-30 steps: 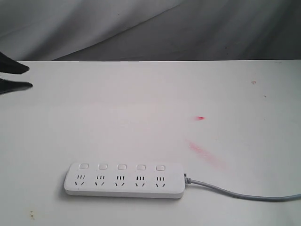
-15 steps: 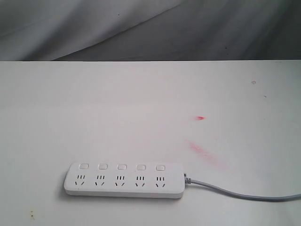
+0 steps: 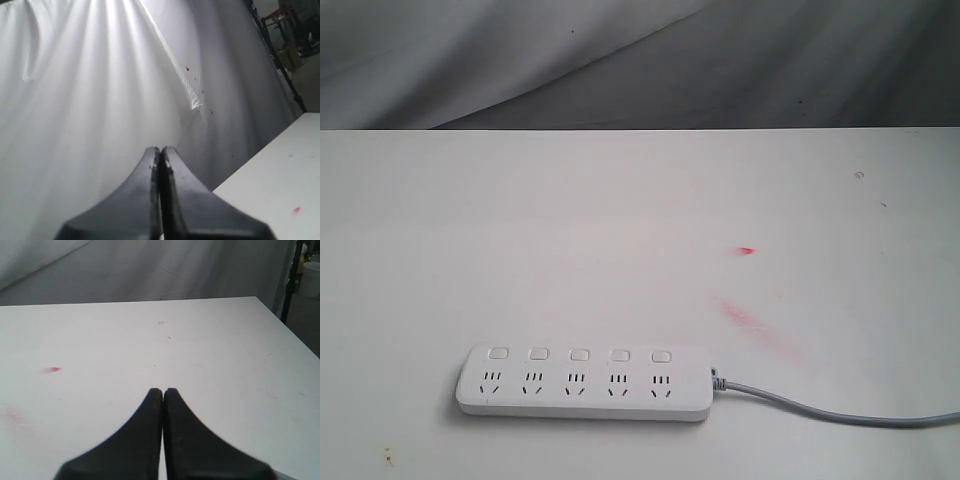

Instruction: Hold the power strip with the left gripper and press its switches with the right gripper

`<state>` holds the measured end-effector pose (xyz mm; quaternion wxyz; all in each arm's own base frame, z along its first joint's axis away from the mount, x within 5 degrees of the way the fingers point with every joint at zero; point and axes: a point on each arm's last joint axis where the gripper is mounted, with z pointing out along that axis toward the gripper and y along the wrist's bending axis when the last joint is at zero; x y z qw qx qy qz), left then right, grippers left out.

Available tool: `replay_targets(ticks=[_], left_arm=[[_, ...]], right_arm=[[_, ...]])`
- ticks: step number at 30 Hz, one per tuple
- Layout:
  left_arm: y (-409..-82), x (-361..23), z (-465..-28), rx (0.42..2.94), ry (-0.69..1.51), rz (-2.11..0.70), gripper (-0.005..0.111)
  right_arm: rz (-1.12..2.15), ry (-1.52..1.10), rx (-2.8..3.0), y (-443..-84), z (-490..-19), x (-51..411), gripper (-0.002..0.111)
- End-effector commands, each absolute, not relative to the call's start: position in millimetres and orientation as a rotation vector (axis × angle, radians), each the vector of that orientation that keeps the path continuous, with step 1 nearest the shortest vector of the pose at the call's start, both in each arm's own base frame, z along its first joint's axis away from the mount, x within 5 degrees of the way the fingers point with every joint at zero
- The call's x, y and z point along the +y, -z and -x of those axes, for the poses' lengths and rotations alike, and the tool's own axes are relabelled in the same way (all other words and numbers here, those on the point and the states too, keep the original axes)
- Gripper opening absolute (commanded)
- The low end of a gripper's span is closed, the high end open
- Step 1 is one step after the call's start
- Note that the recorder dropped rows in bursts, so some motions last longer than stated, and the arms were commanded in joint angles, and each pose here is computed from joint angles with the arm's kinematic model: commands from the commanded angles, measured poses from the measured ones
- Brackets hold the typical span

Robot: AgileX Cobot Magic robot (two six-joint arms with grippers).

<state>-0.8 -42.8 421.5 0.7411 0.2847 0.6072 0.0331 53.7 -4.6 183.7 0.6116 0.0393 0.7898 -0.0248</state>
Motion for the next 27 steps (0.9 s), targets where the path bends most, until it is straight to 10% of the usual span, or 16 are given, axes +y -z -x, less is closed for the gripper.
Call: replay_targets(ticks=[1,27], left_arm=[[-421,-46,25,1.250,-0.055,-0.600,0.000],[-414,-19,40,1.361,0.180,0.029,0.000]], right_arm=[[-0.092,0.071,1.815,-183,-53,-5,0.000],[-0.092,0.071,1.815,-183,-53,-5,0.000]])
